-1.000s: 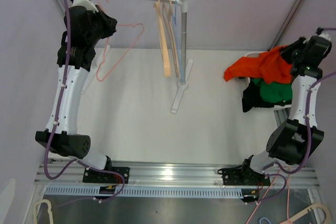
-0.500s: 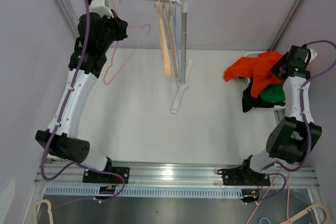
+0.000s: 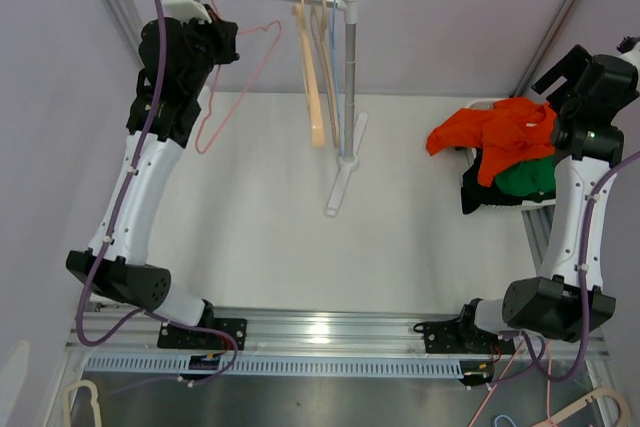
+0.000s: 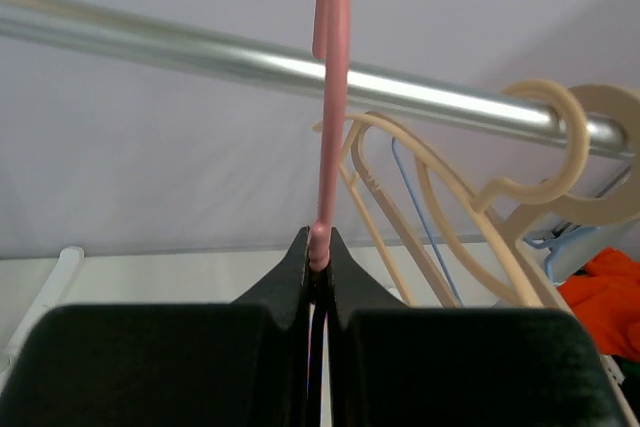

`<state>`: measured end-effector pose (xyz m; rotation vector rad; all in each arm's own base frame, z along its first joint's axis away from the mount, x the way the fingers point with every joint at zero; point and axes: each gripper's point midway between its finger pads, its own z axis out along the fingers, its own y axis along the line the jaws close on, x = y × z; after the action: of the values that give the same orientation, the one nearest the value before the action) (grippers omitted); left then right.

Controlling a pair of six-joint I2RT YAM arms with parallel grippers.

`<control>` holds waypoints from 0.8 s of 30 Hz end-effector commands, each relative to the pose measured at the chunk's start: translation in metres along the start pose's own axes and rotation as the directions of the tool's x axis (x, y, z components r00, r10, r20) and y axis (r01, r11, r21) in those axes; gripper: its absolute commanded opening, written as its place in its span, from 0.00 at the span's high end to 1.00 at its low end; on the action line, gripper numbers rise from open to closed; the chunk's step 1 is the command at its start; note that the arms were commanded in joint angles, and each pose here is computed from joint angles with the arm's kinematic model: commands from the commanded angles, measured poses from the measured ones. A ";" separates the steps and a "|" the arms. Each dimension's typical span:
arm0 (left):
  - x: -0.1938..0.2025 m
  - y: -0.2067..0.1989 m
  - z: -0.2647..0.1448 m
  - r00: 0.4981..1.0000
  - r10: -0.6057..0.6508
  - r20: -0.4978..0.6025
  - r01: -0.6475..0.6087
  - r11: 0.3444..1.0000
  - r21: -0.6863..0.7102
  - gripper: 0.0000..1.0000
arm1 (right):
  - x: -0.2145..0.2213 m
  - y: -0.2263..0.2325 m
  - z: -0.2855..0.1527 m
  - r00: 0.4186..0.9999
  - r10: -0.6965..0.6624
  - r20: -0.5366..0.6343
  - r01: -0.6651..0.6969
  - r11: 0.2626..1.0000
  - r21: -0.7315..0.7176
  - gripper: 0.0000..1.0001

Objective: Remove the t-shirt from the hanger

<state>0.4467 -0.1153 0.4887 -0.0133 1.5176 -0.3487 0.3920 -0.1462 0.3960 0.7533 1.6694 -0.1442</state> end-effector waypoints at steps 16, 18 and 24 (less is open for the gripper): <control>-0.020 -0.054 0.072 0.978 0.194 0.082 -0.196 0.980 0.027 0.99 | -0.015 0.063 -0.098 0.995 0.062 0.077 -0.033 0.943 -0.331 0.06; -0.017 -0.052 0.074 0.970 0.227 0.083 -0.227 0.974 -0.010 0.99 | -0.014 0.063 -0.102 0.995 0.059 0.077 -0.029 0.939 -0.343 0.06; 0.000 -0.057 0.080 0.963 0.263 0.063 -0.262 0.965 -0.023 0.99 | -0.010 0.066 -0.104 0.996 0.066 0.064 -0.038 0.931 -0.364 0.05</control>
<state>0.5181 -0.1886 0.4839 0.1688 1.5073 -0.1630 0.3404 -0.0551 0.4457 0.5265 1.5652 0.1297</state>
